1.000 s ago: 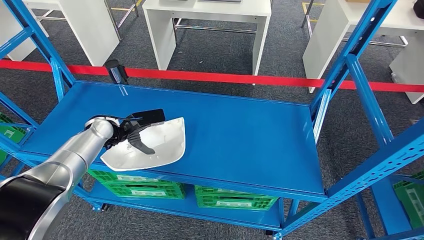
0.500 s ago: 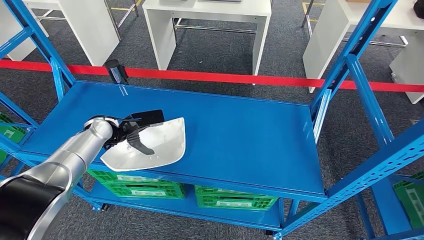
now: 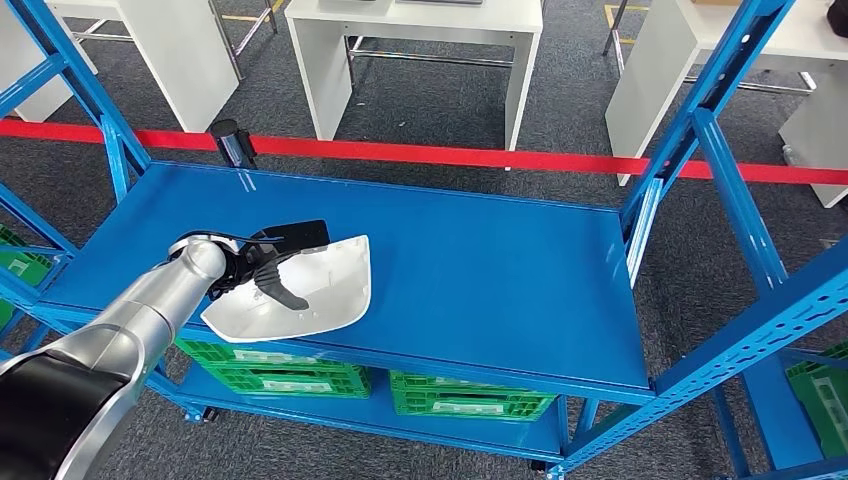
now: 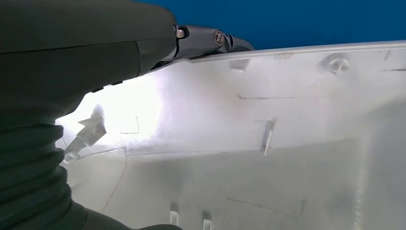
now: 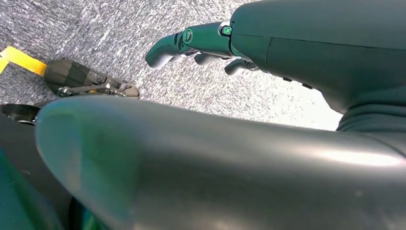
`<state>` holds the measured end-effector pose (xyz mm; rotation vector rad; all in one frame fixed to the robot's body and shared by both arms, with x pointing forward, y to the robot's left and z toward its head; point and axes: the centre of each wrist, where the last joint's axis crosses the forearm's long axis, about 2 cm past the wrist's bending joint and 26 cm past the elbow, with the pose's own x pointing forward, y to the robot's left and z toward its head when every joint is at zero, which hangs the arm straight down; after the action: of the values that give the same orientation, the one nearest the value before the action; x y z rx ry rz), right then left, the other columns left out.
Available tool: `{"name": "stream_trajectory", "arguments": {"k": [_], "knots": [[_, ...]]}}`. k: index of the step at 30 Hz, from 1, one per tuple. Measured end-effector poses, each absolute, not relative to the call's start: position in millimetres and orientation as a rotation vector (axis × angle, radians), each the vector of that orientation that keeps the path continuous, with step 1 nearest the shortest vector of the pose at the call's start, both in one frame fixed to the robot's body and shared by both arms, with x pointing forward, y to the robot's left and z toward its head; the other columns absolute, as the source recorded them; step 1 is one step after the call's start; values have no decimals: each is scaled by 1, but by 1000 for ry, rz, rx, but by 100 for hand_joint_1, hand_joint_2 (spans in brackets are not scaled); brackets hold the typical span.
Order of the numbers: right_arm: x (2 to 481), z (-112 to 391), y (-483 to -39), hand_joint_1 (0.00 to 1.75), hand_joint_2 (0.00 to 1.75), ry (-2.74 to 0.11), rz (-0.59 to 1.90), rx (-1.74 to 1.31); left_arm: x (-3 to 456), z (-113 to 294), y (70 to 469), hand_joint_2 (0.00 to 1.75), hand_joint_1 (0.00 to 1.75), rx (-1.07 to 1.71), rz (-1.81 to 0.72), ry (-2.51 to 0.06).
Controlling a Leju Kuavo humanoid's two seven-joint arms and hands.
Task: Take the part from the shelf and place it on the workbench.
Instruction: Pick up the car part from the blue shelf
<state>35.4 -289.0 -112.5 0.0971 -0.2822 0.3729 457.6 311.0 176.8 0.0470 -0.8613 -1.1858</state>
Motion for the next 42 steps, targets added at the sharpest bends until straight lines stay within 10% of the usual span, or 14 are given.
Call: {"name": "stream_trajectory", "arguments": {"k": [3, 7, 13, 17, 41, 42], "knots": [[35, -113, -289, 0, 0, -282, 373, 97, 458, 177, 311, 175, 0, 56, -1188, -864], [35, -113, -289, 0, 0, -282, 373, 97, 458, 177, 311, 0, 0, 54, -1189, -868], [35, -113, -289, 0, 0, -282, 373, 98, 458, 177, 311, 0, 0, 55, -1193, -861], [35, -113, -289, 0, 0, -282, 373, 98, 458, 177, 311, 175, 0, 56, -1194, -856], [36, -112, -287, 0, 0, -281, 376, 101, 458, 177, 310, 175, 0, 68, -1217, -837], [36, -112, -287, 0, 0, -281, 376, 101, 458, 177, 310, 175, 44, 68, -1218, -837]]}}
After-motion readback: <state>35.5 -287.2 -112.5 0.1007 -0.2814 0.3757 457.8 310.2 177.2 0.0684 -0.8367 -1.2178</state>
